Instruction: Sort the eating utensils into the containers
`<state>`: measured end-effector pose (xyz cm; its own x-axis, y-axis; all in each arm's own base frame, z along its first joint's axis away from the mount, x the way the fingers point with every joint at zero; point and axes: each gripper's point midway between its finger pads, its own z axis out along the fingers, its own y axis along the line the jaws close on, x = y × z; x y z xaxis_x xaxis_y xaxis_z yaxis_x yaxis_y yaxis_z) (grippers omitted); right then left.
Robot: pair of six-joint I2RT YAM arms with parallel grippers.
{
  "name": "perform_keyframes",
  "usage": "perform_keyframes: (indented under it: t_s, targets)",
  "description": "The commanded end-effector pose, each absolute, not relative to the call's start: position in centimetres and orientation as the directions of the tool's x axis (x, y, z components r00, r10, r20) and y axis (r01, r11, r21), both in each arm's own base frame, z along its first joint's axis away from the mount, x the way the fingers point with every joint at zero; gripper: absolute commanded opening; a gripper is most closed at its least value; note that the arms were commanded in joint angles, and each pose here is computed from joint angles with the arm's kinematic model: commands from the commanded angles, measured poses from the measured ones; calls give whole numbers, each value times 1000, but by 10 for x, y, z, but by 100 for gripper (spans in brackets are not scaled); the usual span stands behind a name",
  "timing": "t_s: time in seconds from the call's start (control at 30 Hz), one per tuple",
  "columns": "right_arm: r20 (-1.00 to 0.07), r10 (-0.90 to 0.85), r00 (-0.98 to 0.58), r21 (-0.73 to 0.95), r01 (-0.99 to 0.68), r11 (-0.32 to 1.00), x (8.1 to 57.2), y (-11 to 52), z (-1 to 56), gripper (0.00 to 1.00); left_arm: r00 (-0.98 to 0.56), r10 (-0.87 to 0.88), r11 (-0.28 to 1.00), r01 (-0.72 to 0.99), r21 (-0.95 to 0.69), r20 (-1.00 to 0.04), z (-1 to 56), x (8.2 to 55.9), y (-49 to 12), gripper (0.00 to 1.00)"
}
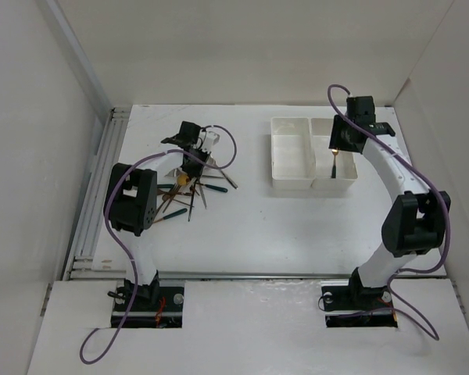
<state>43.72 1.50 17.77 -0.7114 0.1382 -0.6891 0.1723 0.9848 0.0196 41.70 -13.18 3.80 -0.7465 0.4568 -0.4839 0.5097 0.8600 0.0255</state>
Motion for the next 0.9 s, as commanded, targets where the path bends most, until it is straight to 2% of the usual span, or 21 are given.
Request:
perform_keyframes:
  t_s: [0.0, 0.1, 0.23, 0.3, 0.33, 0.37, 0.47, 0.53, 0.57, 0.7, 0.87]
  targets:
    - [-726, 146, -672, 55, 155, 986, 435, 21, 201, 52, -750, 425, 868, 497, -9, -506, 59, 413, -139, 0]
    - [-739, 133, -661, 60, 132, 989, 432, 30, 212, 52, -732, 379, 863, 501, -71, -566, 89, 420, -155, 0]
    - [-789, 95, -607, 92, 36, 995, 429, 61, 236, 63, -703, 311, 861, 493, -123, -639, 134, 430, -170, 0]
    - [-809, 65, -584, 112, -45, 993, 423, 90, 243, 82, -690, 252, 864, 477, -163, -679, 156, 438, -178, 0]
    - [-844, 64, -532, 131, -89, 987, 422, 104, 260, 83, -677, 231, 862, 475, -175, -698, 167, 440, -182, 0]
    - [-856, 72, -513, 149, -109, 983, 420, 115, 266, 100, -665, 214, 855, 481, -192, -716, 179, 441, -186, 0]
    - [-883, 108, -457, 239, -238, 941, 410, 171, 280, 100, -662, 147, 859, 454, -237, -735, 198, 445, -192, 0]
    - [-879, 127, -461, 311, -351, 883, 393, 215, 276, 100, -648, 74, 852, 436, -290, -758, 218, 446, -198, 0]
    - [-894, 172, -414, 349, -402, 846, 394, 235, 290, 100, -644, 41, 852, 422, -311, -764, 225, 447, -200, 0]
    - [-855, 221, -469, 482, -561, 673, 369, 333, 298, 100, -606, -136, 810, 388, -440, -784, 268, 448, -212, 0]
    - [-804, 242, -543, 572, -598, 561, 373, 392, 297, 93, -639, -236, 776, 330, -538, -733, 275, 444, -218, 0]
